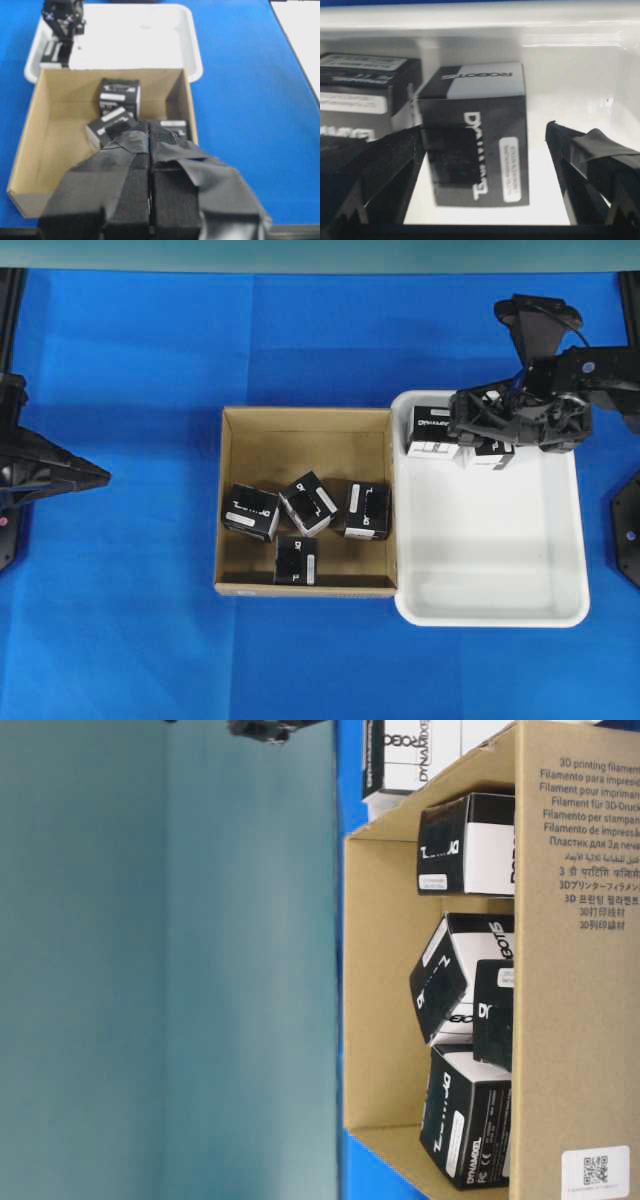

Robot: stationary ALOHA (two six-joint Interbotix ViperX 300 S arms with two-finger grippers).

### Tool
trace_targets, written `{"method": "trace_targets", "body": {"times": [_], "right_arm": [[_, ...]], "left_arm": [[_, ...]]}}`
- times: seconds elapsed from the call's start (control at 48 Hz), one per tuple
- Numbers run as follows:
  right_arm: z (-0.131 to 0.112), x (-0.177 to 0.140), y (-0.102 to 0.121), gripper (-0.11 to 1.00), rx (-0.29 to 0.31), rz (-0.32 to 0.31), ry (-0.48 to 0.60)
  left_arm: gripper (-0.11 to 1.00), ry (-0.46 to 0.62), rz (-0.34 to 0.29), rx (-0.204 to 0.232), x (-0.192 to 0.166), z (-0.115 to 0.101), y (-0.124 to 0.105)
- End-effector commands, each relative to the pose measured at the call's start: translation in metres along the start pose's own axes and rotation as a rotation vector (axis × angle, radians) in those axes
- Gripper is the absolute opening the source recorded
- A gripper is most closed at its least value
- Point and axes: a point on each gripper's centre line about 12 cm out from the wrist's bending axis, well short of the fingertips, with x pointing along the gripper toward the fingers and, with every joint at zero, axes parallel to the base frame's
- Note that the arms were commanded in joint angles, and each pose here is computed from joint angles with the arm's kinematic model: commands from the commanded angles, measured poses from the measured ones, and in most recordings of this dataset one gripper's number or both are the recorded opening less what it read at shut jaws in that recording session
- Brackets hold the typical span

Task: Pick a box that is randomly placed inside the cardboard box.
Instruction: 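Lower the held box into the tray beside the other box, then open the right gripper and withdraw it to the right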

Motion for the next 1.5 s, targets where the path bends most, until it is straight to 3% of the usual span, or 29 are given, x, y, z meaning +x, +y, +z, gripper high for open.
{"method": "trace_targets", "body": {"times": [0.0,0.271,0.5,0.834,1.104,1.313,1.479], "right_arm": [[0.002,-0.011,0.005,0.97,-0.002,0.043,-0.017],[0.008,-0.056,0.017,0.97,-0.014,0.194,-0.077],[0.009,-0.087,0.027,0.97,-0.114,0.314,-0.134],[0.000,-0.115,0.046,0.95,-0.330,0.510,-0.238],[-0.011,-0.150,0.053,0.95,-0.524,0.766,-0.415],[-0.030,-0.179,0.049,0.95,-0.743,0.954,-0.604],[-0.043,-0.198,0.036,0.95,-0.911,1.006,-0.733]], "left_arm": [[-0.07,-0.023,0.011,0.004,-0.001,0.010,0.002],[-0.07,0.007,0.032,-0.002,0.000,0.005,0.006],[-0.07,0.003,0.038,-0.002,-0.001,0.006,0.007],[-0.07,0.001,0.040,0.001,-0.001,0.005,0.008],[-0.07,-0.027,0.037,-0.008,-0.011,0.003,0.007],[-0.07,-0.028,0.038,-0.012,-0.015,-0.007,0.007],[-0.07,-0.042,0.037,-0.012,-0.017,-0.006,0.007]]}}
